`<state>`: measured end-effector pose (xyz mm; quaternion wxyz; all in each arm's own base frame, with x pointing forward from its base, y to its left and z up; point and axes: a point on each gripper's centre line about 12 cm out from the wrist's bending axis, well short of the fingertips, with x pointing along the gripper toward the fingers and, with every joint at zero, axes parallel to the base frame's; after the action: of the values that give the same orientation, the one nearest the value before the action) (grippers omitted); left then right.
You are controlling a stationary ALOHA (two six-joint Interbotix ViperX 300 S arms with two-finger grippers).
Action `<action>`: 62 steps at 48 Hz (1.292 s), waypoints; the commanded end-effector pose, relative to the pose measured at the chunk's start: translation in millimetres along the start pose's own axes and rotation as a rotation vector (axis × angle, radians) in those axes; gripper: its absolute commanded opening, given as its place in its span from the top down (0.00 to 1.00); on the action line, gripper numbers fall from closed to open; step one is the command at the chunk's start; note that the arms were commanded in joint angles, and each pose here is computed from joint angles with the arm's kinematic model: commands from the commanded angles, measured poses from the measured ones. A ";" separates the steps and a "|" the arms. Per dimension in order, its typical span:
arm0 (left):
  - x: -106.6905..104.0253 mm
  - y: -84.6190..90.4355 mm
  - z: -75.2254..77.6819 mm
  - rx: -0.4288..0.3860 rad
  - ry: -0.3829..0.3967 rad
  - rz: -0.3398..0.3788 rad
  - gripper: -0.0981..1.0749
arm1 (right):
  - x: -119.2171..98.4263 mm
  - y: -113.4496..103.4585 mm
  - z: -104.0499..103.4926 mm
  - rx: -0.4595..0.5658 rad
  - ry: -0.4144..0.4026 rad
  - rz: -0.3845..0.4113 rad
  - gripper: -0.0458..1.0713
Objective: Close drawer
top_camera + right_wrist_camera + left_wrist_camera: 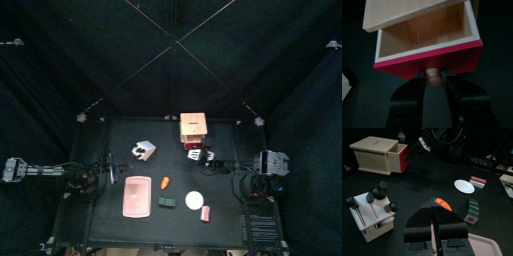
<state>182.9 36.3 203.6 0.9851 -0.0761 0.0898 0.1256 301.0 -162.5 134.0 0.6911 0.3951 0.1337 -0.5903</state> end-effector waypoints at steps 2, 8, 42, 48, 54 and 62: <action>2.5 -2.5 13.0 -0.002 -0.033 -0.005 0.70 | 4.1 10.5 20.2 0.035 -0.018 0.036 0.71; 2.5 -3.2 13.6 0.000 -0.034 -0.009 0.70 | 14.5 9.2 25.3 0.044 -0.014 0.026 0.71; 2.6 -3.9 14.1 0.002 -0.035 -0.013 0.70 | 50.6 5.3 38.2 0.041 -0.009 -0.001 0.65; 2.6 -4.2 14.1 0.002 -0.035 -0.014 0.70 | 44.5 6.9 40.1 0.046 -0.012 0.013 0.54; 2.6 -3.9 14.1 0.002 -0.035 -0.013 0.70 | 30.5 15.2 37.5 0.035 -0.008 0.055 0.40; 2.6 -3.9 14.1 0.002 -0.035 -0.013 0.70 | 12.8 22.4 35.0 0.024 -0.004 0.105 0.29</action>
<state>184.3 35.3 206.3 0.9858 -0.0759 0.0869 0.1221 310.5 -203.2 131.3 0.6979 0.4061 0.1295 -0.5756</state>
